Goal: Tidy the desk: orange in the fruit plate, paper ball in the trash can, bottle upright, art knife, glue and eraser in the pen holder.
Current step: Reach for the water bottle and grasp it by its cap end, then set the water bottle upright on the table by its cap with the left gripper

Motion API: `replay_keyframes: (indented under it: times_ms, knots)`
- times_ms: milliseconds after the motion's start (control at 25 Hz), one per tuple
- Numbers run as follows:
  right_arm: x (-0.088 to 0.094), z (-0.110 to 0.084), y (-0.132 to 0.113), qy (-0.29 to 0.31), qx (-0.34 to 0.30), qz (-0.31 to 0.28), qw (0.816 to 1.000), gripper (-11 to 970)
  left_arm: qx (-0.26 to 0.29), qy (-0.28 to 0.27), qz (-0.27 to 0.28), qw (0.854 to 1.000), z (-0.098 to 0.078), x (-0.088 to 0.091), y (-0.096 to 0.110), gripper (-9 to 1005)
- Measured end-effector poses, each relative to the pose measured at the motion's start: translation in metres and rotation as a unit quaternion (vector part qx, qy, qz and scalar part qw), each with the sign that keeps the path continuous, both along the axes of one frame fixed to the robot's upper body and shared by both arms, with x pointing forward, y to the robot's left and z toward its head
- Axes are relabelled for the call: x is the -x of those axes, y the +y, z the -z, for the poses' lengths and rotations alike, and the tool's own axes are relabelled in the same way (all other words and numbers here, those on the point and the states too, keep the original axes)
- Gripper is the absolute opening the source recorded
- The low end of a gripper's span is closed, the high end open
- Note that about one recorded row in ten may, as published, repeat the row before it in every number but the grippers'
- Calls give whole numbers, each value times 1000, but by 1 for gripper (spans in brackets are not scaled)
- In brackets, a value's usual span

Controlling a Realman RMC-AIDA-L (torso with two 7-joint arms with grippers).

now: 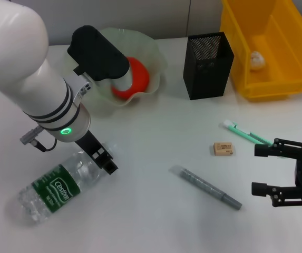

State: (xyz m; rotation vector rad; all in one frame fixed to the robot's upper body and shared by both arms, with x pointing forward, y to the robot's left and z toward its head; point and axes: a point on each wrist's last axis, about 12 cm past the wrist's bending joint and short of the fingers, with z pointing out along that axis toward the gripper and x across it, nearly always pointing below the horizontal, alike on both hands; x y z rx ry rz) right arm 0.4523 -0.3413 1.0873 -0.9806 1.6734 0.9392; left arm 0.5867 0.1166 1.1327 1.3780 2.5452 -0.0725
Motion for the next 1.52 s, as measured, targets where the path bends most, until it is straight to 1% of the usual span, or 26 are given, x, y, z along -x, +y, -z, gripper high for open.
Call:
replay_keyframes:
  times_ms: [200, 320, 520, 760, 840, 920, 960, 1000, 1040, 1080, 1120, 1160, 1240, 1280, 1320, 1360, 1400, 1440, 1480, 1520]
  knots:
    - [-2, 1, 1, 1, 0, 3, 1000, 831, 4, -6, 12, 1000, 1, 0, -2, 788]
    - [-2, 1, 1, 1, 0, 4, 1000, 831, 4, -5, 11, 1000, 2, 0, -1, 572]
    - [-3, 2, 2, 1, -1, 5, 1000, 831, 4, -4, 11, 1000, 3, 1, 0, 453]
    - [-5, 2, 3, 1, -7, 4, 1000, 831, 11, -8, 11, 1000, 1, 2, 0, 450]
    - [-5, 2, 4, 1, -7, 4, 1000, 831, 24, -11, 14, 1000, -2, 3, 0, 450]
    - [-6, 2, 4, 1, -8, 4, 1000, 831, 47, -16, 14, 999, -9, 5, 3, 450]
    - [-6, 1, 4, 2, -10, 4, 1000, 831, 76, -24, 10, 997, -17, 6, 11, 450]
    - [-6, 1, 4, 2, -10, 4, 1000, 831, 76, -24, 10, 997, -17, 6, 11, 450]
    - [-6, 1, 4, 2, -11, 5, 1000, 831, 86, -28, 8, 996, -21, 6, 16, 450]
    - [-6, 1, 4, 4, -14, 6, 1000, 831, 112, -37, 2, 993, -28, 8, 27, 450]
    - [-6, 1, 4, 4, -14, 6, 1000, 831, 112, -37, 2, 993, -28, 8, 27, 450]
    - [-7, 0, 4, 5, -15, 6, 1000, 831, 134, -46, -1, 990, -31, 12, 39, 450]
    - [-7, -1, 4, 5, -17, 6, 1000, 831, 134, -46, -1, 990, -31, 12, 39, 449]
    - [-8, -1, 5, 5, -18, 7, 1000, 831, 150, -54, 0, 987, -34, 14, 46, 449]
    - [-9, -2, 5, 6, -20, 7, 1000, 831, 150, -54, 0, 987, -34, 14, 46, 449]
    - [-10, -4, 5, 7, -25, 9, 1000, 831, 209, -74, -2, 975, -41, 24, 68, 449]
    - [-10, -4, 5, 7, -25, 9, 1000, 831, 209, -74, -2, 975, -41, 24, 68, 449]
    - [-11, -5, 6, 8, -28, 9, 1000, 831, 244, -83, -14, 966, -39, 29, 88, 449]
    - [-12, -6, 6, 8, -31, 9, 999, 831, 254, -87, -16, 963, -39, 31, 92, 449]
    - [-13, -7, 6, 9, -33, 10, 999, 831, 274, -94, -20, 957, -38, 34, 102, 449]
